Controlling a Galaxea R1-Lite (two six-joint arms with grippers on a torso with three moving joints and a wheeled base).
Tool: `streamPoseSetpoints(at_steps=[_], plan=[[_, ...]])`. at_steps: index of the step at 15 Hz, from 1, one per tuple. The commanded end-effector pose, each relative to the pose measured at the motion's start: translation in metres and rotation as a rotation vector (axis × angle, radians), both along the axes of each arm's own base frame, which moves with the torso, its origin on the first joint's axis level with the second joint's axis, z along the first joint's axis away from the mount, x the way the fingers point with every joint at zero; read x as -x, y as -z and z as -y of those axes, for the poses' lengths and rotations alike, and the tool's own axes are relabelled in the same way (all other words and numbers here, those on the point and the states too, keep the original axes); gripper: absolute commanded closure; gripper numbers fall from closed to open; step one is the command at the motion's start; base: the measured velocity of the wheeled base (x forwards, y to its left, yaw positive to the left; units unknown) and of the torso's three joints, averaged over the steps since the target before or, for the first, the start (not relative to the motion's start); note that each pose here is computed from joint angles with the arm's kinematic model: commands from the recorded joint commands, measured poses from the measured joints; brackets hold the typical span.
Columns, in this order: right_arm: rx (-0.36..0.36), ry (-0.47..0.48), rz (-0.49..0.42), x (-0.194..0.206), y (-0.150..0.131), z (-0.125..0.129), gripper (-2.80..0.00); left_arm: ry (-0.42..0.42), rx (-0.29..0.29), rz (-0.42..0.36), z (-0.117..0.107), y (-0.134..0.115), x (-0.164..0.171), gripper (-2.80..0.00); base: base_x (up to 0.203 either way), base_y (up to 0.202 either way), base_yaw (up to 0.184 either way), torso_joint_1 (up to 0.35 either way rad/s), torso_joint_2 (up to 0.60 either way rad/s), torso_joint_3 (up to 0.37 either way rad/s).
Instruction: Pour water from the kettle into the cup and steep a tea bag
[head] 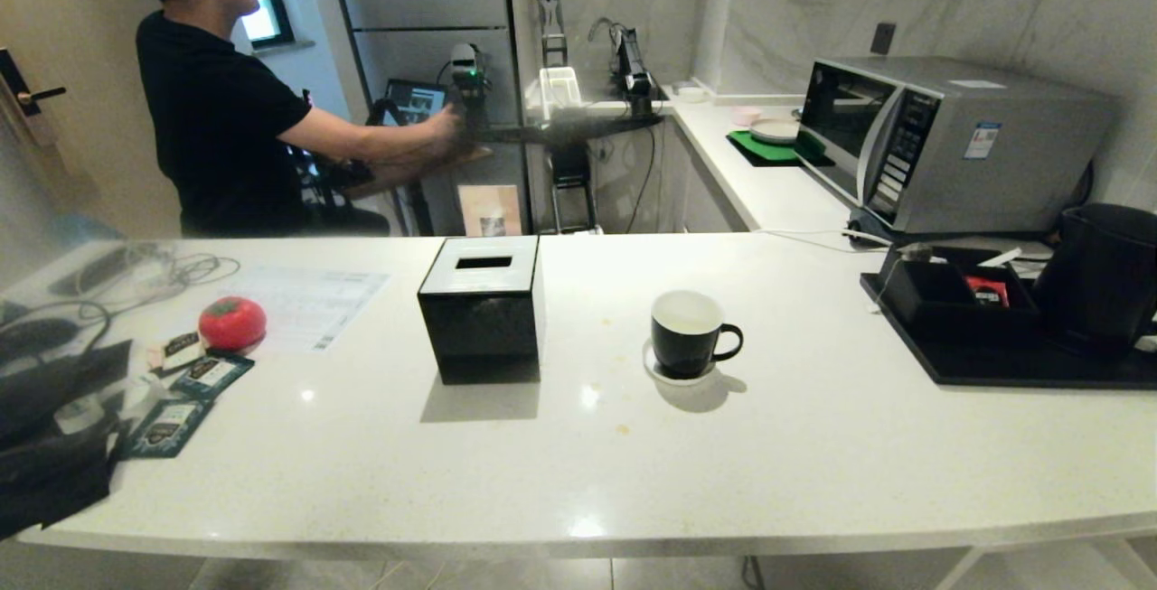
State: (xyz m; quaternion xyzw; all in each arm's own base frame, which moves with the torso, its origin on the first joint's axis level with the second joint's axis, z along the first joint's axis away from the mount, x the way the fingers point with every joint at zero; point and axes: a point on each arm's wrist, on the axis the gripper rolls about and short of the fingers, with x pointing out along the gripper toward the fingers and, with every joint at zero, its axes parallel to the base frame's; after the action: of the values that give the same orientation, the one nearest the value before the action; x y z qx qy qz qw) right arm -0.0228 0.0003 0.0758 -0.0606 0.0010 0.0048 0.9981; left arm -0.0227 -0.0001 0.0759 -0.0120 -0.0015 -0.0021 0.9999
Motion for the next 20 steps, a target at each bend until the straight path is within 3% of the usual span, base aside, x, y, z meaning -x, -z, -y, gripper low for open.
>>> streamPoseSetpoints(at_steps=[1, 15, 20], plan=[[0.007, 0.0, 0.001, 0.0, 0.0, 0.0, 0.0, 0.0, 0.001, 0.0, 0.0, 0.0, 0.0, 0.0, 0.0, 0.0, 0.0, 0.0, 0.0, 0.0], [-0.003, -0.001, -0.002, 0.0, 0.0, 0.0, 0.0, 0.0, 0.001, 0.0, 0.0, 0.0, 0.0, 0.0, 0.0, 0.0, 0.0, 0.0, 0.0, 0.0], [-0.003, 0.002, -0.05, -0.013, -0.012, 0.0, 0.0, 0.0, 0.001, 0.0, 0.0, 0.0, 0.0, 0.0, 0.0, 0.0, 0.0, 0.0, 0.0, 0.0]])
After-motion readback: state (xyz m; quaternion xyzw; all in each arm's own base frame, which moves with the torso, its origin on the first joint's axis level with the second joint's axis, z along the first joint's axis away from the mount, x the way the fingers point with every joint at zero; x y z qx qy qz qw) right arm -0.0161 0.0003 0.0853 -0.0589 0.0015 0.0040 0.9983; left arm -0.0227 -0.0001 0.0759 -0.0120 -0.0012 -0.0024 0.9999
